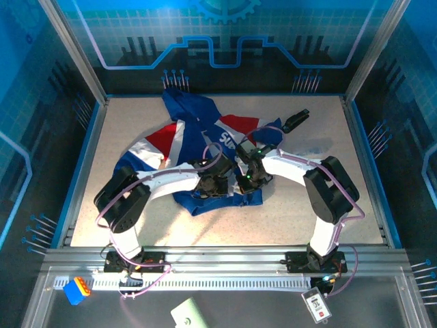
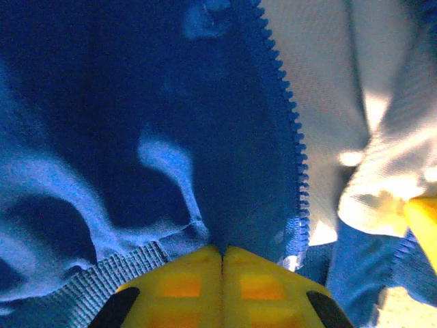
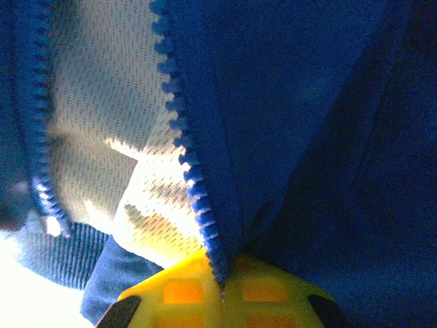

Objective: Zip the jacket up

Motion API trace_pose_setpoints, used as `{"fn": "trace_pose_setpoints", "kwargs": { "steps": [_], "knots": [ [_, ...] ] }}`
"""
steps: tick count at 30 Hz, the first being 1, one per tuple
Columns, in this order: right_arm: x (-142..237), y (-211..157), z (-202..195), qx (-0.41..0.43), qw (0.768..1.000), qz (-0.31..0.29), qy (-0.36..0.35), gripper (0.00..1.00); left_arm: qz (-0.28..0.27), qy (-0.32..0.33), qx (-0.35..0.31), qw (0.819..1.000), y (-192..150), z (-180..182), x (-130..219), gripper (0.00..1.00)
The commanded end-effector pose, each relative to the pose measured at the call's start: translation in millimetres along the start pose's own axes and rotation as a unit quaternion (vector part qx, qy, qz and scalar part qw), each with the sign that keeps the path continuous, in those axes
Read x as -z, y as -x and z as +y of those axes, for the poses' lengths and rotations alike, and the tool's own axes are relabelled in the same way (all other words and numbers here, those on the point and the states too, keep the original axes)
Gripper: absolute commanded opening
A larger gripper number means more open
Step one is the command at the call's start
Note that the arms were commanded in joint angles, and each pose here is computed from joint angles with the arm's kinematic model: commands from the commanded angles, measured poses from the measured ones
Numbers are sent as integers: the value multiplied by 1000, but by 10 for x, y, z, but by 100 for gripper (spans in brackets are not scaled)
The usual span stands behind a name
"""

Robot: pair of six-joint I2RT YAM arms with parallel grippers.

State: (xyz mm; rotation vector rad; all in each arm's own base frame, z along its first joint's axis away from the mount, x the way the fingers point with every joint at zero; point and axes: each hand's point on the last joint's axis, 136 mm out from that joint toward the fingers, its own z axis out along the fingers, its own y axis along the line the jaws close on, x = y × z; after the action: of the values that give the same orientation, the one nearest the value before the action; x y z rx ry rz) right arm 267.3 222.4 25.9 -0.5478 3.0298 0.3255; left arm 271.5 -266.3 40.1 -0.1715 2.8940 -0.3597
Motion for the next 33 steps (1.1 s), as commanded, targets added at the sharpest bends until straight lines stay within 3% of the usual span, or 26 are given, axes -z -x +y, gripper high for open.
{"fn": "trace_pose_setpoints", "kwargs": {
  "steps": [1,16,25,28,33],
  "knots": [
    [-231,-241,-68,5,998,63,-11,2,-7,-5,-11,1000,31,54,169,0],
    [-378,-295,-147,11,996,89,-27,1,-23,-64,9,998,30,292,404,0],
    [-372,-272,-121,11,995,92,-31,3,-71,-151,8,986,119,468,799,0],
    [-277,-205,-29,20,996,77,-29,8,-91,-167,-9,982,108,526,937,0],
    [127,47,450,61,998,2,32,35,-129,-197,-32,971,56,589,1072,0]
  ]
}}
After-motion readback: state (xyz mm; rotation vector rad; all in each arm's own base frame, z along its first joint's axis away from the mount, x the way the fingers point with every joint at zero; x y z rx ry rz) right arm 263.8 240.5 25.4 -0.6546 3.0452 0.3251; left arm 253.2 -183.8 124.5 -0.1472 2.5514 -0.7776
